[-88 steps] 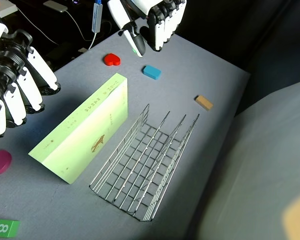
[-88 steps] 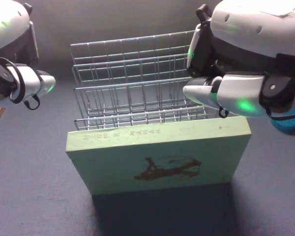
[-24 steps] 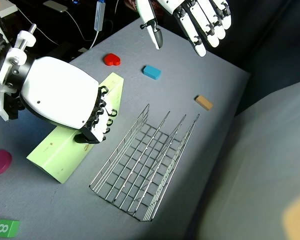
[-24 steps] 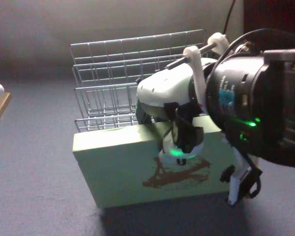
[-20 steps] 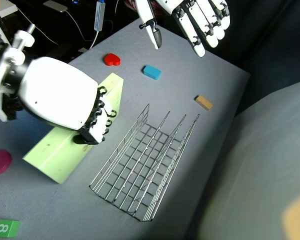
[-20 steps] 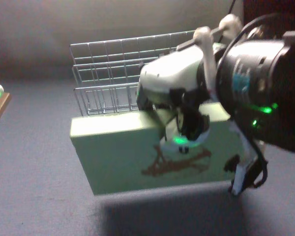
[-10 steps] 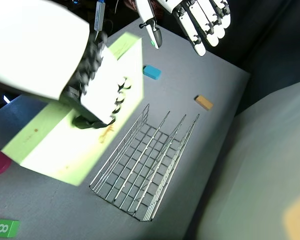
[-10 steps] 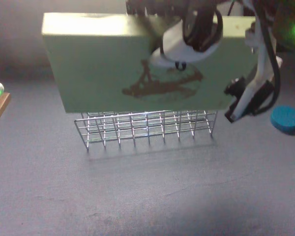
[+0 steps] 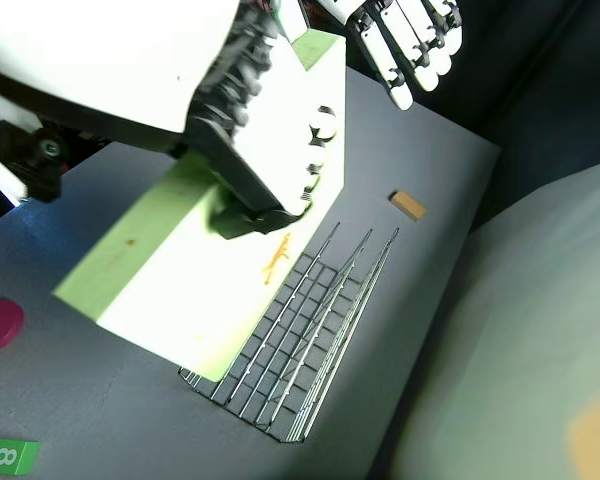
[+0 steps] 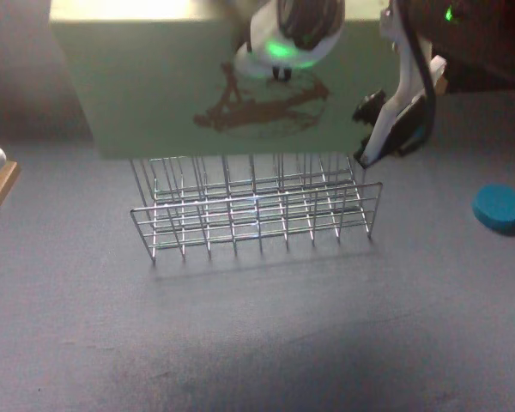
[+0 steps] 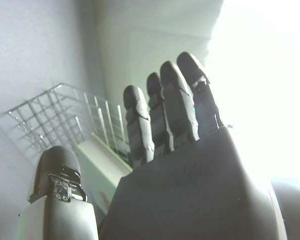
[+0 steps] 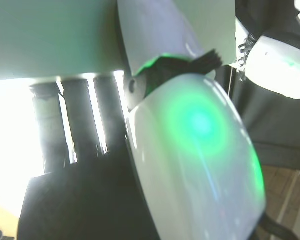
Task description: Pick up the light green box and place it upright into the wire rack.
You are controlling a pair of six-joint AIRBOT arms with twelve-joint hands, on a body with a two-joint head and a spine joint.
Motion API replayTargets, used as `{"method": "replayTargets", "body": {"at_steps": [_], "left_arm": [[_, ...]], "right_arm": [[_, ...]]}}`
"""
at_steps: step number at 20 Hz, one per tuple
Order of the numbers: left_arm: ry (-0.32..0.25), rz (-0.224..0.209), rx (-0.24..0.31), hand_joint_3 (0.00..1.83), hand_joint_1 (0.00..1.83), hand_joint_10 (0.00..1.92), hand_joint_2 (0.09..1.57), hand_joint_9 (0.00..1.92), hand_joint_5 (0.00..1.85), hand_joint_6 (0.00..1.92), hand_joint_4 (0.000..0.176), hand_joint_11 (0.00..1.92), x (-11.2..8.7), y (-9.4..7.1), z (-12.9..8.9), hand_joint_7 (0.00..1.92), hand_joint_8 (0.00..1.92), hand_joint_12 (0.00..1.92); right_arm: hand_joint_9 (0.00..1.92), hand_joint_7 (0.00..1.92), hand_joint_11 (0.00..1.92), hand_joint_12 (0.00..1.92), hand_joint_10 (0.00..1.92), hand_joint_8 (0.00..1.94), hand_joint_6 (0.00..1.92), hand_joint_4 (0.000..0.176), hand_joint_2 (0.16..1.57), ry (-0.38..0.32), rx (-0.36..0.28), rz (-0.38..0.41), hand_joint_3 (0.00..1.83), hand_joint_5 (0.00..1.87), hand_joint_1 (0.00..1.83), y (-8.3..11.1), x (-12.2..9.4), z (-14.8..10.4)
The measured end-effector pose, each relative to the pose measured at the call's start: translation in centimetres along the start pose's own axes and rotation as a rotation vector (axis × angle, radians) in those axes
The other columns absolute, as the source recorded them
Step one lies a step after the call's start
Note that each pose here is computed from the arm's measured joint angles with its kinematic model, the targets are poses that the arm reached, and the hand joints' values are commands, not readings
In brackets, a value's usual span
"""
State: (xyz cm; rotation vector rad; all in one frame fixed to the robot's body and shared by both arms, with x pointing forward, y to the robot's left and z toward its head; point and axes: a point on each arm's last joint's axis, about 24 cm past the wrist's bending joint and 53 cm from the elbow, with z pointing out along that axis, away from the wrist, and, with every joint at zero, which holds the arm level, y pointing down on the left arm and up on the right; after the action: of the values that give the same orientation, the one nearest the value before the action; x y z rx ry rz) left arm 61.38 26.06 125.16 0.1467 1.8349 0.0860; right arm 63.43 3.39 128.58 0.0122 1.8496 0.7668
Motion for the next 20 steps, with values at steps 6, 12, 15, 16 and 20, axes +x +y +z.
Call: {"method": "replayTargets", "body": {"at_steps": [6,12,15,16,20], "left_arm": [[-0.002,0.002,0.004,0.00,0.23,0.00,1.19,0.28,0.40,0.00,0.042,0.00,0.0,-0.1,0.0,0.29,0.00,0.74],[-0.007,0.030,0.012,0.00,0.22,0.00,1.19,0.28,0.40,0.00,0.044,0.00,-0.2,-0.3,-0.1,0.30,0.00,0.73],[-0.004,0.025,0.018,0.00,0.22,0.00,1.19,0.28,0.40,0.00,0.043,0.00,-0.2,-0.5,-0.1,0.30,0.00,0.73],[-0.002,0.023,0.017,0.00,0.22,0.00,1.19,0.29,0.41,0.00,0.043,0.00,-0.1,-0.4,-0.1,0.30,0.00,0.73],[0.000,0.023,0.015,0.00,0.22,0.00,1.20,0.29,0.42,0.00,0.043,0.00,-0.1,-0.4,-0.1,0.31,0.00,0.76]], "right_arm": [[0.79,0.85,0.72,1.48,1.49,1.21,1.21,0.000,1.20,0.007,-0.005,-0.020,0.00,0.70,1.35,0.1,1.3,0.8],[0.78,0.85,0.73,1.49,1.49,1.21,1.21,0.000,1.20,0.046,0.018,-0.026,0.00,0.69,1.35,-0.9,3.3,1.8],[0.78,0.85,0.72,1.49,1.49,1.21,1.21,0.000,1.20,0.050,0.030,-0.029,0.00,0.70,1.35,-1.4,3.6,2.5],[0.78,0.85,0.72,1.49,1.49,1.21,1.21,0.000,1.20,0.054,0.037,-0.028,0.00,0.70,1.35,-1.6,3.9,2.8],[0.78,0.86,0.72,1.49,1.49,1.21,1.21,0.000,1.20,0.075,0.054,-0.030,0.00,0.69,1.35,-2.3,5.1,3.6]]}}
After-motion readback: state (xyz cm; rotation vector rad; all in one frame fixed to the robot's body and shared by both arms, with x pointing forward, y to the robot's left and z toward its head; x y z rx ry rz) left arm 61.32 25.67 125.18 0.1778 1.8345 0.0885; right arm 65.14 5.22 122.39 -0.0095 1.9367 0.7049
